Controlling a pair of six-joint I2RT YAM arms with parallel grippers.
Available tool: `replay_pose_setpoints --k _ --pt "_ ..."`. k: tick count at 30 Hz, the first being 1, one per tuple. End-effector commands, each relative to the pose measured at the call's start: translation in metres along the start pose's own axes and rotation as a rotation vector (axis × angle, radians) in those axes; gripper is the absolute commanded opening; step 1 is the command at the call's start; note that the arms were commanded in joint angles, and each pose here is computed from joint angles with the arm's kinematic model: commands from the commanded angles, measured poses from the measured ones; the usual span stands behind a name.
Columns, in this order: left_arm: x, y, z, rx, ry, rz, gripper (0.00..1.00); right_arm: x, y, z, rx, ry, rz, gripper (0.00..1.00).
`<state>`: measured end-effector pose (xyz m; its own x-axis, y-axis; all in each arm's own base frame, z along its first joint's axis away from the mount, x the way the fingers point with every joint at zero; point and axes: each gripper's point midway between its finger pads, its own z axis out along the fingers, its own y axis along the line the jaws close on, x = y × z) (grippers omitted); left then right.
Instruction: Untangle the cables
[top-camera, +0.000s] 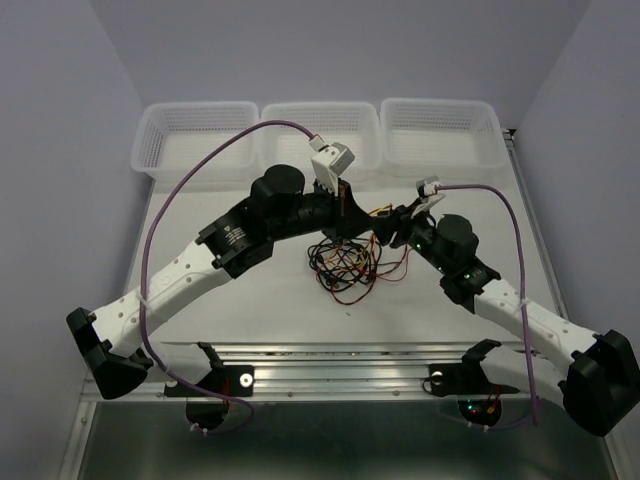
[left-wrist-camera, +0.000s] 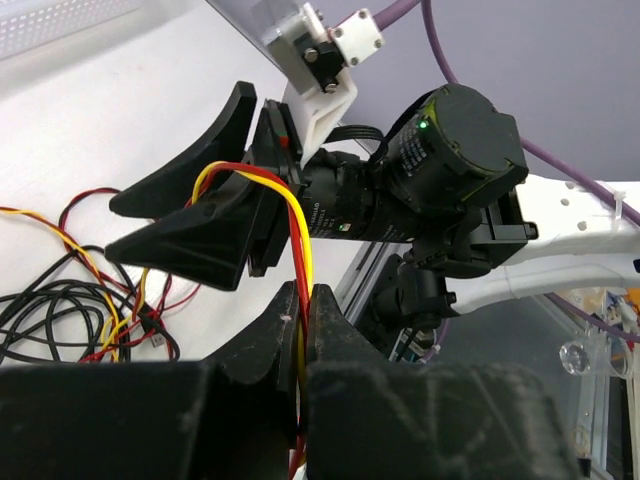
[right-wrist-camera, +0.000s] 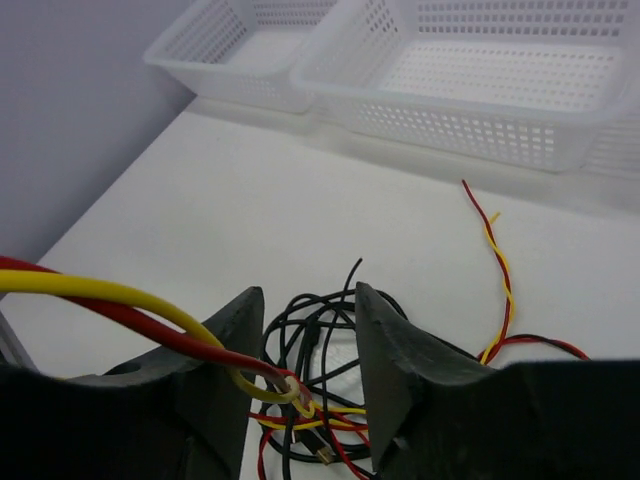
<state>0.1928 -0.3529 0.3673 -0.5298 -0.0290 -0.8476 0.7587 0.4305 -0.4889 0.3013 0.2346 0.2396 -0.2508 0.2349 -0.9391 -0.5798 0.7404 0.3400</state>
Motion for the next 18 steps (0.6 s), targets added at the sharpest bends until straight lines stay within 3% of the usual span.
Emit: replay_pose_setpoints --k 1,2,4,9,10,12,13,14,18 --pt "-0.026 -0.022 -0.015 0.064 -0.096 0.01 0.0 -0.04 0.021 -0.006 -0.078 -0.141 0.003 0.38" --pt "-0.026 -0.021 -0.016 0.054 -0.1 0.006 0.0 -0.043 0.018 -0.007 -0.054 -0.145 0.022 0.18" --pt "-0.027 -0.018 -0.018 0.036 -0.109 0.0 0.0 -0.045 0.013 -0.008 -0.019 -0.153 0.04 0.01" --pt "-0.032 0.005 -0.022 -0.098 -0.145 -0.021 0.0 -0.051 0.018 -0.012 -0.007 -0.099 0.102 0.01" --pt "-0.03 0.014 -0.024 -0.152 -0.138 -0.027 0.05 -0.034 0.014 -0.014 0.032 -0.002 0.14 0.01" --pt "-0.034 0.044 -0.026 -0.303 -0.168 -0.034 0.18 -0.046 0.025 -0.018 0.038 0.052 0.216 0.01" --pt "-0.031 0.056 -0.026 -0.353 -0.162 -0.038 0.25 -0.026 0.028 -0.027 0.044 0.169 0.256 0.01" --pt "-0.03 0.064 -0.026 -0.379 -0.158 -0.043 0.29 -0.03 0.037 -0.031 0.015 0.188 0.271 0.01" --pt "-0.022 0.11 -0.025 -0.496 -0.159 -0.071 0.29 -0.028 0.058 -0.057 -0.035 0.308 0.313 0.01"
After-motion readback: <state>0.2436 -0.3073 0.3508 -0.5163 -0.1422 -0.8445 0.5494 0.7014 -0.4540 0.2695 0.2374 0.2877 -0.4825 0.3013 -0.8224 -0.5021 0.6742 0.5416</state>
